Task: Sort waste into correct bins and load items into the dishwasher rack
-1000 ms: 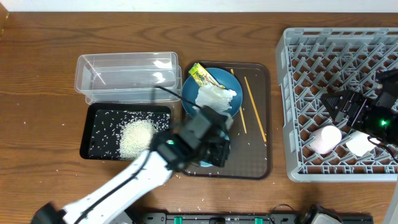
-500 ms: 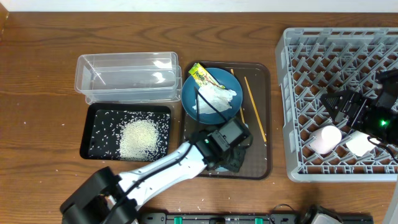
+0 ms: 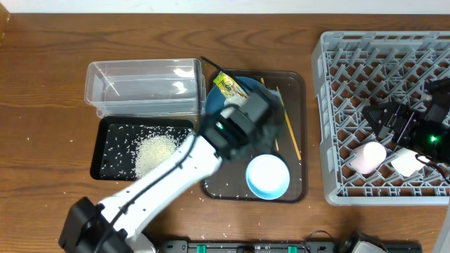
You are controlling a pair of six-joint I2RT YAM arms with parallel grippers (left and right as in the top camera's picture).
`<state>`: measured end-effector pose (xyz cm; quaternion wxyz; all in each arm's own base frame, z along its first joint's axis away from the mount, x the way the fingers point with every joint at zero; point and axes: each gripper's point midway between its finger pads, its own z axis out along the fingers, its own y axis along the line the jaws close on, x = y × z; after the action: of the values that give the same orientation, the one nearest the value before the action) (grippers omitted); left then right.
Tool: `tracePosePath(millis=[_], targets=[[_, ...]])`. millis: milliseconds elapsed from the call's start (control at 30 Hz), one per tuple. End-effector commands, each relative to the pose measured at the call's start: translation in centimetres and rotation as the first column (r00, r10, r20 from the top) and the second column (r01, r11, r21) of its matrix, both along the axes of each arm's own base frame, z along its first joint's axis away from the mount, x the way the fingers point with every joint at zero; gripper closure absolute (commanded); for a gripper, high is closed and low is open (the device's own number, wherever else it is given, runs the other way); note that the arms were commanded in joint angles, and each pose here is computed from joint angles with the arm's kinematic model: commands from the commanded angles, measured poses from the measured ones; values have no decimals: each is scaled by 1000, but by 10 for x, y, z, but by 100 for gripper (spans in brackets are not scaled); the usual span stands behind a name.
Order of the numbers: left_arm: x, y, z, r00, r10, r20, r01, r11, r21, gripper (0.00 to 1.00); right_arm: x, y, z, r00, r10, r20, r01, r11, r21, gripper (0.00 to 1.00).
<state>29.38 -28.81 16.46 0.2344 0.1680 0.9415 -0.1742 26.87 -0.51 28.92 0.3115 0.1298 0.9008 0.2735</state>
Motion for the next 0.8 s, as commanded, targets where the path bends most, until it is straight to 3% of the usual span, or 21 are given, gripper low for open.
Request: tracePosePath(millis=[0,200,633,767], targets=[[45,33,-21,996,55,66,-62,993,105,41,0,3,3,1000,3,4,-3,1000,7,11],[94,52,-74,990,139,39,-143,982,121,39,0,3,3,1000,3,2,-3,1000,8,11],[86,59,-170,983,145,-114,-113,962,249,37,-1,3,2,1000,3,-4,-3,1000,11,11],[88,57,-163,984,144,-103,-116,964,238,78,-2,4,1,1000,3,-10,-3,1000,14,11]])
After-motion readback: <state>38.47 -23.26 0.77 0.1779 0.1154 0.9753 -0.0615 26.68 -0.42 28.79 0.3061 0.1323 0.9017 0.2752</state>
